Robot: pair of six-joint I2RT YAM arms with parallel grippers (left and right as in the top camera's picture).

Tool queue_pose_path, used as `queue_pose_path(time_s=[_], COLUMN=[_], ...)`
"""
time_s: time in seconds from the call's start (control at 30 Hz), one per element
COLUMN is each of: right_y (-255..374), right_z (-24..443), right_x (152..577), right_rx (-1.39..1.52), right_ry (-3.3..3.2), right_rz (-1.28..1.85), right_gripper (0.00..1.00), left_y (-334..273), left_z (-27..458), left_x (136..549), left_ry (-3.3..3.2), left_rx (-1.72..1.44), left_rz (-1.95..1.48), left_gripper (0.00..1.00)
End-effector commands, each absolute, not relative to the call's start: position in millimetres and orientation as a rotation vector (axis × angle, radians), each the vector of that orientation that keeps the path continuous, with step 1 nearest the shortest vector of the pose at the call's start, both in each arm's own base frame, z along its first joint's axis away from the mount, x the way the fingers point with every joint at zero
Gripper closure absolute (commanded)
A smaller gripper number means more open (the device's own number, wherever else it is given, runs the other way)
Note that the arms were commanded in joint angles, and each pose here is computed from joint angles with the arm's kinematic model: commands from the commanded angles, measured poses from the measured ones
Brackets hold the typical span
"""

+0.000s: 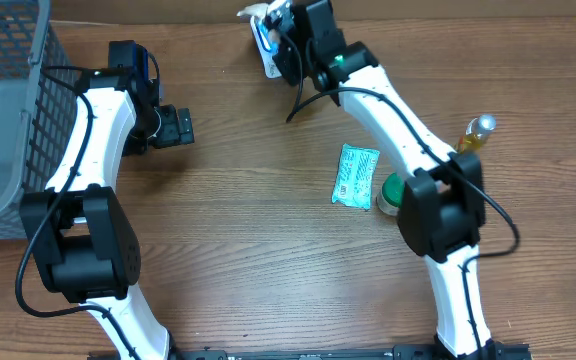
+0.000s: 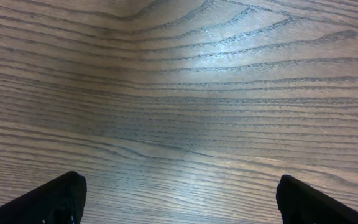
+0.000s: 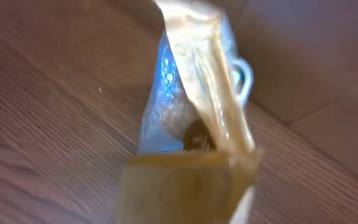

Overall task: Scan the item barcode
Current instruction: 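Carry the packet back down and release it mid-table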

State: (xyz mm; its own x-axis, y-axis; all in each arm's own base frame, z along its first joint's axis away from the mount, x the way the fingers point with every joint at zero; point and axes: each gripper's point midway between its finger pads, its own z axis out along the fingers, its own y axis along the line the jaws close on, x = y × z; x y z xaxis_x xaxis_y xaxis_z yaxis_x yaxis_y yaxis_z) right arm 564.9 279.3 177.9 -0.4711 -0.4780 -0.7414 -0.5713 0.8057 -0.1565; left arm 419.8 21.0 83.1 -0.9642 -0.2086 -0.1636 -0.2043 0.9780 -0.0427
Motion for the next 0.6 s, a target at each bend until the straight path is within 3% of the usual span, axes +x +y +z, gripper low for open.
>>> queue_pose_path(time_s=[0.0,0.3,0.57], right_y=[276,285,267], right_z=[264,190,130], right_x=[539,423,378], right_rx=[-0.645,-0.773,-0.767], right_ry=[2.094,2.605,2.869], right_rz=[0.29,0.719,0.726], right_gripper=[0.96,0.91,0.89], left_y=[23,22,22], left_z=[102,102,102], left_x=[426,426,426], left_ry=[2.903,2.903,2.903], left_rx=[-0.315,-0.314,-0.314], left_rz=[-0.029,-0.028,-0.028], left_gripper=[0.0,0.0,0.0])
